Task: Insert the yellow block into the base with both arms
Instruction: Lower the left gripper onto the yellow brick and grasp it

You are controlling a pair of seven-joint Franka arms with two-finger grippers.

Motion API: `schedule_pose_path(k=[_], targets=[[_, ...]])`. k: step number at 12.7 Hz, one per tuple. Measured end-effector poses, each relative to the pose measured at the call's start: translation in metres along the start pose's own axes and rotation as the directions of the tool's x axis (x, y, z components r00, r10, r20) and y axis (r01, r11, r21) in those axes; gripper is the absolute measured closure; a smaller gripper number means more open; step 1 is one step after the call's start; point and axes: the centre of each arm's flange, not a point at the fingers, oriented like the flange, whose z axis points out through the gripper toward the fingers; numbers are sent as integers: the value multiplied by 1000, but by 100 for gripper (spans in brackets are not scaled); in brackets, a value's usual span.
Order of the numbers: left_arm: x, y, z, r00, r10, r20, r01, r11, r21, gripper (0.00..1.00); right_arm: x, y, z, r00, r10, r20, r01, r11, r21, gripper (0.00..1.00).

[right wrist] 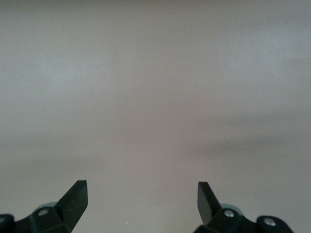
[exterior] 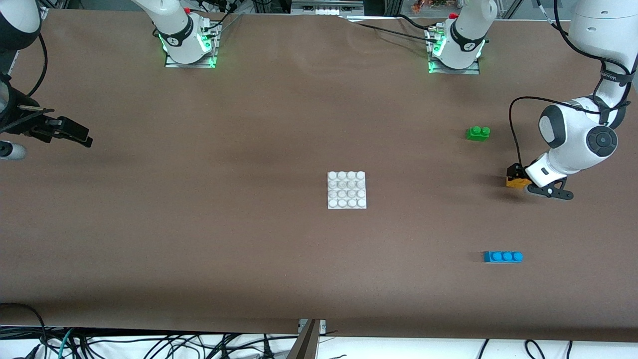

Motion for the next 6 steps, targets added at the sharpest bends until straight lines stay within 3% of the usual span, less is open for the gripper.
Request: schedule_pose_path(k=[2,6], targets=[[0,0,3,1000,0,4,0,1000,-1,30,-1,-5,0,1000,-10,2,10,1000,-2,0],[6,-4,-9,1000,-3,-22,3,1000,9,31,-1,-5,0,1000,-10,3,10,1000,-3,0]])
